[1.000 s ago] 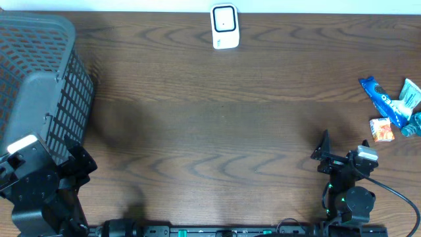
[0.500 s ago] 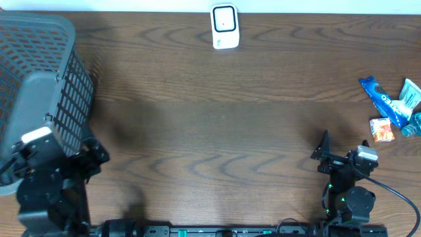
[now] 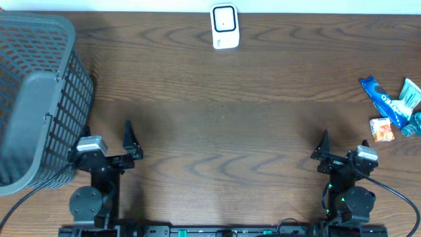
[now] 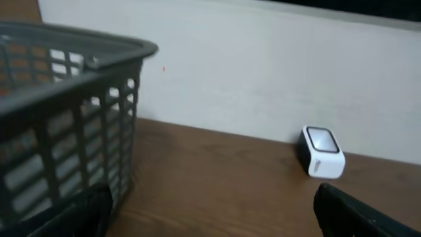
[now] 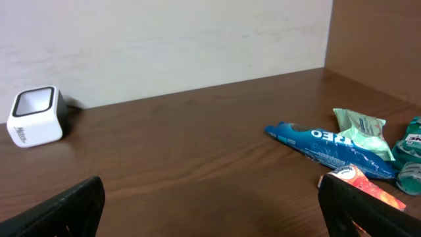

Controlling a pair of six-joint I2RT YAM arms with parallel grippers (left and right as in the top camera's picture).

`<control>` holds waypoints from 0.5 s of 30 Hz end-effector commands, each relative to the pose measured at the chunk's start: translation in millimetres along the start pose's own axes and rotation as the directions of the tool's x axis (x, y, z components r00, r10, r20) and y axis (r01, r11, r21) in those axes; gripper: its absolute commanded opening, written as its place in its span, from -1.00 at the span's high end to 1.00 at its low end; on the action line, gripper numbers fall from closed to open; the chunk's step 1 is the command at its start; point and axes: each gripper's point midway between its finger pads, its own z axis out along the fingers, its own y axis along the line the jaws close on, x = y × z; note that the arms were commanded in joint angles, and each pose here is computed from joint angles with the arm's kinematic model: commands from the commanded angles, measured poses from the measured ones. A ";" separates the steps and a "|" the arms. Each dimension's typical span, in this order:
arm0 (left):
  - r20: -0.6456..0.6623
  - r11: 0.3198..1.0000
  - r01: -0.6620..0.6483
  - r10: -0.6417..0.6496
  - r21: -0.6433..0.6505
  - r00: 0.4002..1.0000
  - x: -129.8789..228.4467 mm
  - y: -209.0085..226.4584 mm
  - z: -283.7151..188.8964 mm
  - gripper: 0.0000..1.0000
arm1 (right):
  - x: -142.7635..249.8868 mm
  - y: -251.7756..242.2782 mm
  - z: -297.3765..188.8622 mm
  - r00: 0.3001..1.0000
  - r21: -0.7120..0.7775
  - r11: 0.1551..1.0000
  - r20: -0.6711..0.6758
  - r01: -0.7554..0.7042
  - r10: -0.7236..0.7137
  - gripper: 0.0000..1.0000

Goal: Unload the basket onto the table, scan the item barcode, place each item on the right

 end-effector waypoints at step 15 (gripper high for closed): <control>0.029 0.999 0.007 -0.006 -0.045 1.000 46.2 15.1 0.1 -0.96 | 0.4 0.0 -0.2 1.000 -0.001 1.000 0.000 -0.012 0.012 -0.99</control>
